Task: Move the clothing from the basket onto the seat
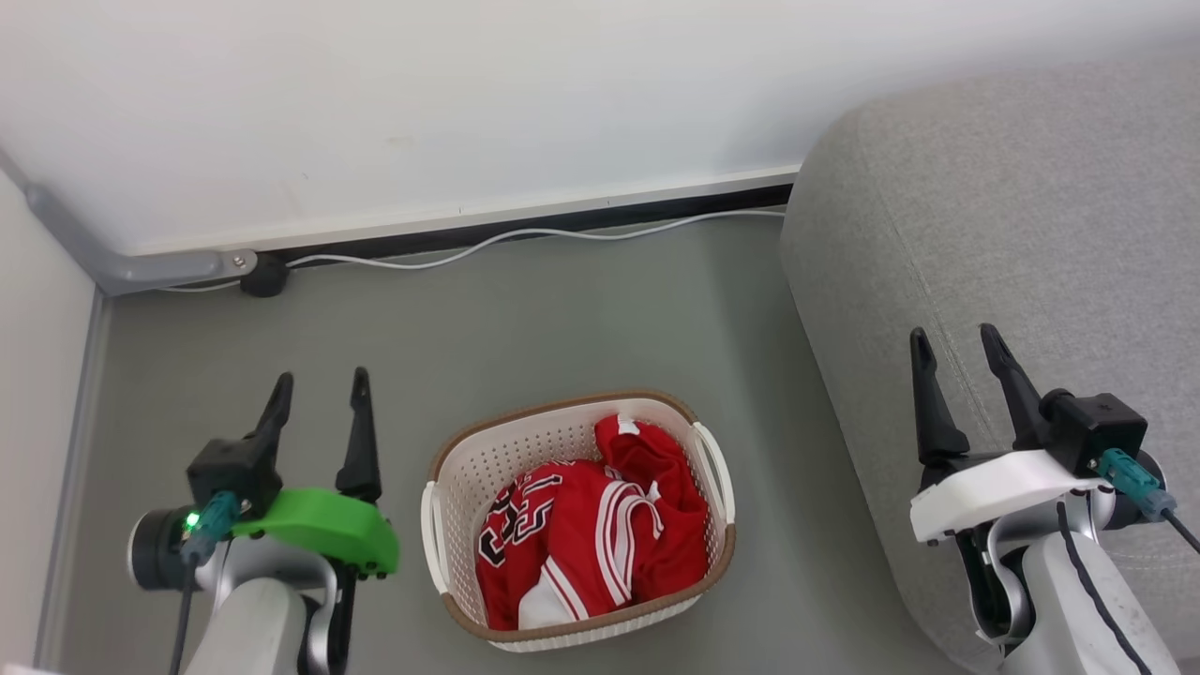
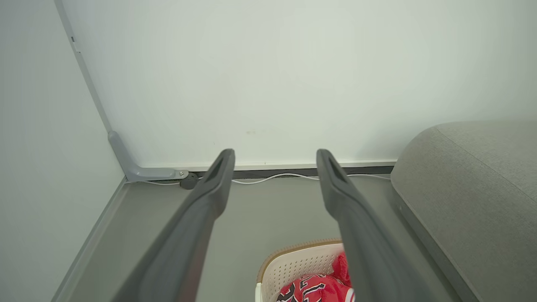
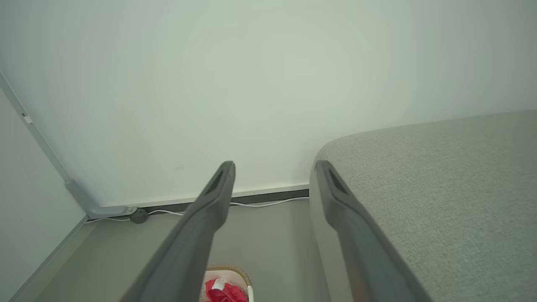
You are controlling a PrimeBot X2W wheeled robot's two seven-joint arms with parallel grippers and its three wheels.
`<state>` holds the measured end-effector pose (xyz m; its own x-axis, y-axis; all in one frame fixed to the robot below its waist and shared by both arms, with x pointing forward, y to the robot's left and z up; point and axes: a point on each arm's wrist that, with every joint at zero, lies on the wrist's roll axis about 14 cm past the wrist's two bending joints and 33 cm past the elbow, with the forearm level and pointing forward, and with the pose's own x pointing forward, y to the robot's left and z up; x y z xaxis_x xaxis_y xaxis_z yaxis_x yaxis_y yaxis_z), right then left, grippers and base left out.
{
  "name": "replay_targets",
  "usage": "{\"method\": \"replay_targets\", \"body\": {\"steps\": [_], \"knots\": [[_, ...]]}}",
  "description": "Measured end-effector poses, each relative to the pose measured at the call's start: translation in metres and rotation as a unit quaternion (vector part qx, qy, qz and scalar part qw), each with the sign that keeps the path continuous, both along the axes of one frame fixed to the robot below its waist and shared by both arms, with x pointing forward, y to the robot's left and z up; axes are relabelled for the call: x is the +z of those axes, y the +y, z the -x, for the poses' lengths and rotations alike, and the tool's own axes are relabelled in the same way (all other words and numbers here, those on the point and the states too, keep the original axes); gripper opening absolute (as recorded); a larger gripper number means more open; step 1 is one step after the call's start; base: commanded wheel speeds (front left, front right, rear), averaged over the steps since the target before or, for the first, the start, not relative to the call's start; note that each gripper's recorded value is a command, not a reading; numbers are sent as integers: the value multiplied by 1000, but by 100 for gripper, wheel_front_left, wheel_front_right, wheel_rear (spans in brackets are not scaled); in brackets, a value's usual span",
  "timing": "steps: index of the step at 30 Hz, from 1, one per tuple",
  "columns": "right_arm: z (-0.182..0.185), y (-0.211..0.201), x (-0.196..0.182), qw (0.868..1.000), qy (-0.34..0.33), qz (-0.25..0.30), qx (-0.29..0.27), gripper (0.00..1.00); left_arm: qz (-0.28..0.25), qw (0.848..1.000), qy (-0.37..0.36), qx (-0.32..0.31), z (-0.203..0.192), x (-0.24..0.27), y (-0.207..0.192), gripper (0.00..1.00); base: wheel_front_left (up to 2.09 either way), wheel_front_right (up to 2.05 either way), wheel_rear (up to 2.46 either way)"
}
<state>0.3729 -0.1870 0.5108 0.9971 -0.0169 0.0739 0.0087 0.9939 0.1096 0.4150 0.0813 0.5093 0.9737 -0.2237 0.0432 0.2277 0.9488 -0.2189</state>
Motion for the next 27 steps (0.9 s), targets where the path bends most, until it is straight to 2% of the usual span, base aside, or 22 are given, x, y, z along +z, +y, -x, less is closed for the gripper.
{"method": "replay_targets", "body": {"steps": [14,27], "knots": [[7,19,-2,1000,2,1,29,100,-4,996,5,93,30,-5,67,100,0,0,0],[13,24,-3,999,4,0,34,100,-6,993,7,119,49,-9,86,100,0,0,0]]}}
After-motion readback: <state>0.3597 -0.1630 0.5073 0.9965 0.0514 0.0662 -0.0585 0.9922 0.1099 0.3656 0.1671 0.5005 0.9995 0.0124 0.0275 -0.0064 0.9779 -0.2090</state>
